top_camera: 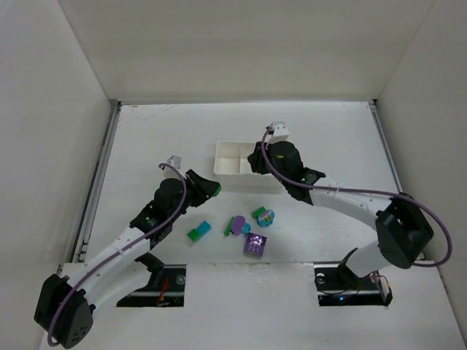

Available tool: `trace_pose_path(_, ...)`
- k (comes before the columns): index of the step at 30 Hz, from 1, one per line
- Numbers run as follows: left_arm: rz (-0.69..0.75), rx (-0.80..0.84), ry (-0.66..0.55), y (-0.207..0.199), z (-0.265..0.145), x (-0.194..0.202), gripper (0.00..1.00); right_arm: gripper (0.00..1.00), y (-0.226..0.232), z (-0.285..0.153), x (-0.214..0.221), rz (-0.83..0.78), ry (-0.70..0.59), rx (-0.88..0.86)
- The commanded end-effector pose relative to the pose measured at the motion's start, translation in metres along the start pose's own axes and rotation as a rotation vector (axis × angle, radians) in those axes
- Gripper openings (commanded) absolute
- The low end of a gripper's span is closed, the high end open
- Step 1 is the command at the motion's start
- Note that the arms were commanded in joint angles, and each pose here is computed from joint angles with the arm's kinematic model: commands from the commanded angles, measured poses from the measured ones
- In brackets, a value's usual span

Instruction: Sort the legos into containers by color

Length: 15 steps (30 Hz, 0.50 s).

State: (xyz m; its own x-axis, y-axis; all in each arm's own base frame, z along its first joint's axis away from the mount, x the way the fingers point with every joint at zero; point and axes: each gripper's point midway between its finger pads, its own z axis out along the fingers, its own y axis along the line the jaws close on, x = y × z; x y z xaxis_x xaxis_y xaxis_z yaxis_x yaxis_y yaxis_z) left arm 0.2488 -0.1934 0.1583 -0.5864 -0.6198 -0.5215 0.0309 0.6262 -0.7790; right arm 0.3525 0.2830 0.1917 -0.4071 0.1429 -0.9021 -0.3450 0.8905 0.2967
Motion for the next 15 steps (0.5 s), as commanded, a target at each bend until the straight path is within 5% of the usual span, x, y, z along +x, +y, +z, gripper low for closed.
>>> trace_pose_path(1,0.066,-0.019,-0.077,-0.012,0.002,-0.018,0.13,0.34,-0.013,0.022,-0.006,-0.008,-0.019,0.073)
trace_pose_path(8,0.121,-0.069,-0.102,-0.015,0.018,-0.031,0.13,0.67,-0.016,0.029,-0.021,0.007,-0.058,0.097)
trace_pose_path(13,0.173,-0.088,-0.130,-0.027,0.038,-0.048,0.14,0.70,-0.022,0.006,-0.026,0.024,-0.095,0.107)
trace_pose_path(15,0.209,-0.112,-0.135,-0.028,0.051,-0.056,0.14,0.62,-0.024,-0.008,-0.019,0.036,-0.102,0.106)
